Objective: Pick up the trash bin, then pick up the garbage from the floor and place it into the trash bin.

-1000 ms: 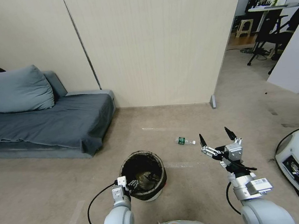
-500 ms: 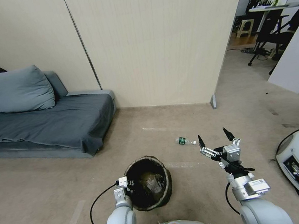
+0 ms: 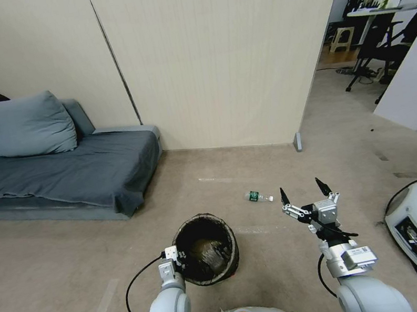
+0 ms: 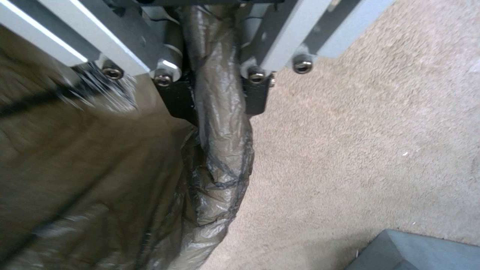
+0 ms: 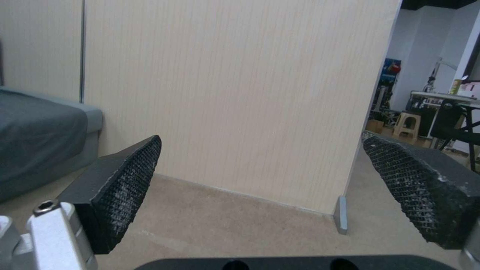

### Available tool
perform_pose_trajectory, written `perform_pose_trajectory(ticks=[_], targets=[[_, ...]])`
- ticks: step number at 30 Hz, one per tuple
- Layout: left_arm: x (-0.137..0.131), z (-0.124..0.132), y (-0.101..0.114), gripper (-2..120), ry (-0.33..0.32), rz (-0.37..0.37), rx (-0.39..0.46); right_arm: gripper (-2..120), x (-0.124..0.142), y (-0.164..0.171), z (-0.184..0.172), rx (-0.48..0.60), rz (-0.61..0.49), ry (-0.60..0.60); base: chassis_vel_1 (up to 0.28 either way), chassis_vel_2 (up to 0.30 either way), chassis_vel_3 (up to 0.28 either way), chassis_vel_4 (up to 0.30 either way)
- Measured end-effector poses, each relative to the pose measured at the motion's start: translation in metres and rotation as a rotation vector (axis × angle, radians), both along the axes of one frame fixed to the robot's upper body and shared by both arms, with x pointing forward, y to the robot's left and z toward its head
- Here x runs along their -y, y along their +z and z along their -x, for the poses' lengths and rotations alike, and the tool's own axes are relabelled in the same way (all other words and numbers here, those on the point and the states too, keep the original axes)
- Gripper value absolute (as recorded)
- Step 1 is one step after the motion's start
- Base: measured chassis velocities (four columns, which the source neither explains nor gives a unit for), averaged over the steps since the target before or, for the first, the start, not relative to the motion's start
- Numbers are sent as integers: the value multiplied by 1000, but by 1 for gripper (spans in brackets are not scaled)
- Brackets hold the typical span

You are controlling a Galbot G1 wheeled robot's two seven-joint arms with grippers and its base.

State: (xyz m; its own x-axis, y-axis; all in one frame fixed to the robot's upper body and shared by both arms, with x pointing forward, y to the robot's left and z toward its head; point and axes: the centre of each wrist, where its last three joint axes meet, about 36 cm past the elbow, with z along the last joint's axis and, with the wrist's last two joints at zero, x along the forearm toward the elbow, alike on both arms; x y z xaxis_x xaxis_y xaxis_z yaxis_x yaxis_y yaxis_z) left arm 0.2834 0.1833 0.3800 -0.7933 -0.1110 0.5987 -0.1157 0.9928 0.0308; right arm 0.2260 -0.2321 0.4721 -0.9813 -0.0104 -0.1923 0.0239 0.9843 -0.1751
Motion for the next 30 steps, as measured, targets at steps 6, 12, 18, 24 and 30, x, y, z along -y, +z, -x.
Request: perform_pose_trajectory(ticks=[6,12,18,24,30], targets=[[-6,2,36,1,27,-38,108,100,0,0,0,3,-3,0,0,0,0,0],[-6,8,75,1,30,-50,218,100,-2,0,1,13,-11,-9,0,0,0,0],[-8,22,113,1,31,-57,316,100,-3,1,2,28,-22,-18,0,0,0,0],[-8,30,129,1,29,-64,357,100,-4,1,2,30,-21,-15,0,0,0,0],[-7,34,133,1,24,-63,378,100,-7,1,2,30,-12,2,0,0,0,0]])
